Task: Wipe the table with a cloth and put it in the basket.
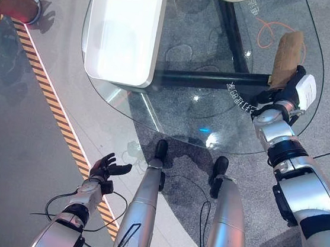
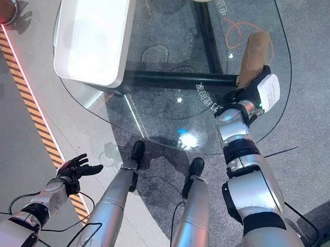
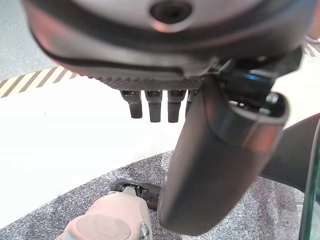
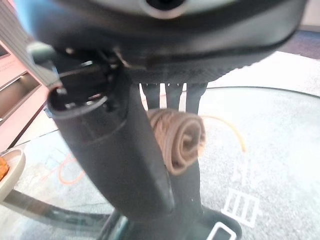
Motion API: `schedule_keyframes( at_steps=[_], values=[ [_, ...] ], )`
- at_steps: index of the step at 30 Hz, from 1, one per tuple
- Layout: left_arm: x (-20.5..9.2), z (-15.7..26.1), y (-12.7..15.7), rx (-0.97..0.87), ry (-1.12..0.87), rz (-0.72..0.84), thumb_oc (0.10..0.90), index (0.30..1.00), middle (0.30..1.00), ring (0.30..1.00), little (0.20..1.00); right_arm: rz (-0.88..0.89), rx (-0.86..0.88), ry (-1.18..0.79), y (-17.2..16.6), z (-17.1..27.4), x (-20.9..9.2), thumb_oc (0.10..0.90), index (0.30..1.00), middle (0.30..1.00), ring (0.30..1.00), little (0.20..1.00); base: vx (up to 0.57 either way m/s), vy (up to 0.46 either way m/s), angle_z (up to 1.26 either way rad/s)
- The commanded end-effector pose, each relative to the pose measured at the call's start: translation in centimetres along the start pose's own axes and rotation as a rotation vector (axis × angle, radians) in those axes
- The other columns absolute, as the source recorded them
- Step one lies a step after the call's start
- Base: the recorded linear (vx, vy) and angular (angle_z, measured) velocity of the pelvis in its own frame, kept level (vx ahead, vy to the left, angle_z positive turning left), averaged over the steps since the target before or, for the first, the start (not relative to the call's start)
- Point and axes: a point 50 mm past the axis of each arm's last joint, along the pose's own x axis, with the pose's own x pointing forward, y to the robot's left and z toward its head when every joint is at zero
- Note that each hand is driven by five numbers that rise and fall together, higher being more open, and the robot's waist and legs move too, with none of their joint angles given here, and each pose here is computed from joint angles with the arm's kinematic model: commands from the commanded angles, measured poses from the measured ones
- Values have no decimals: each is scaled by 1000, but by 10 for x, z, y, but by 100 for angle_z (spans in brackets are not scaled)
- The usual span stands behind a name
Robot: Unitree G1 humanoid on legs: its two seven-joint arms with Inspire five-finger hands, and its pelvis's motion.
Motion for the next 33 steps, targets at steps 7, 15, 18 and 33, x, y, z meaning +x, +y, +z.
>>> schedule_keyframes(
  at_steps=[7,15,18,33],
  values=[
    [-2,-4,12,-10,4,47,800,900,900,900,900,-113,-19,-110,-31,24,18,100,300,300,300,200,0,0,0],
    [-1,-2,10,-11,2,43,800,900,900,900,900,-99,-45,-159,-28,27,16,100,300,300,300,200,0,0,0],
    [-1,-2,12,-12,0,44,800,900,900,900,900,-95,-51,-189,-28,32,15,100,300,300,300,200,0,0,0],
    [0,6,6,-7,-21,35,800,900,900,900,900,-13,-186,-498,-7,71,-9,100,300,300,300,200,0,0,0]
  ],
)
